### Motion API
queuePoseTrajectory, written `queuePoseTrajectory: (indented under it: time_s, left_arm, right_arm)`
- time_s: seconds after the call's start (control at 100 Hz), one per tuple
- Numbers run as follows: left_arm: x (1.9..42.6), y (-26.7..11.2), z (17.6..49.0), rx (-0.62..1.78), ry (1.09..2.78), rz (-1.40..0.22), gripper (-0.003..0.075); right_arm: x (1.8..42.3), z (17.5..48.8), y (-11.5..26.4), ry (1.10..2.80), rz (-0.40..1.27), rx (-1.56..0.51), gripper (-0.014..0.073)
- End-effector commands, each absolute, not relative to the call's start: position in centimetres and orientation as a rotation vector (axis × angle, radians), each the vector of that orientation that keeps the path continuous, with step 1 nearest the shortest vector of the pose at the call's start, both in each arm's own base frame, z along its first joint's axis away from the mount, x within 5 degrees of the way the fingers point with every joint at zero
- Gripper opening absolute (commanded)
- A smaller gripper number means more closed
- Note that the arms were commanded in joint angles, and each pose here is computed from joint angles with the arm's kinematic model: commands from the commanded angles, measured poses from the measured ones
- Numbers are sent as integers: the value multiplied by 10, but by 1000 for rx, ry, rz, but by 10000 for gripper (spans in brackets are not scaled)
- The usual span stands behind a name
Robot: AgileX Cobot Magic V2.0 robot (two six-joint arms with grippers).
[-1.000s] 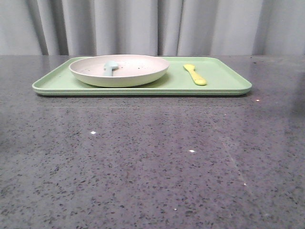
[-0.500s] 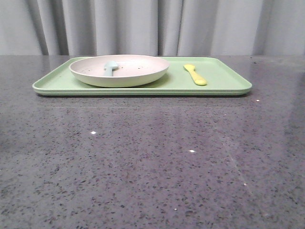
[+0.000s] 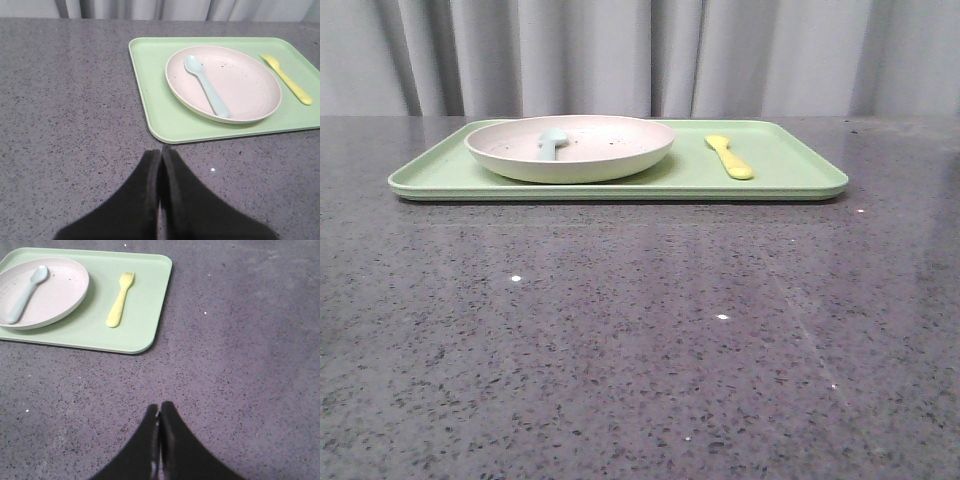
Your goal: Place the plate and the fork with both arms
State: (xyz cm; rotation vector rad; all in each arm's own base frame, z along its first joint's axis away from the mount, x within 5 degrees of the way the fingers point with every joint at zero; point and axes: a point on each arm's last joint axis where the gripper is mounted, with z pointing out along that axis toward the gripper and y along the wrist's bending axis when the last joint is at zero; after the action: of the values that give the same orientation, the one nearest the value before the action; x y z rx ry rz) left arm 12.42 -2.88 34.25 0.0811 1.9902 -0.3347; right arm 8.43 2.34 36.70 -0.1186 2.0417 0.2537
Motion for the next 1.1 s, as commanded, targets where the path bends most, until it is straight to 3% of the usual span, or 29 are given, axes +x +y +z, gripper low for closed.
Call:
queuePoseTrajectory:
  time_s: [0.0, 1.01, 1.09]
  left_arm:
    - [119, -27, 356, 47, 1882, -351, -20]
    - [108, -27, 354, 58, 1880, -356, -20]
    - [108, -24, 353, 93, 1885, -281, -20]
  right_arm:
    - [80, 377, 21, 1898, 260, -134, -68]
    - [74, 371, 18, 1906, 257, -131, -68]
    - [74, 371, 18, 1906, 257, -131, -68]
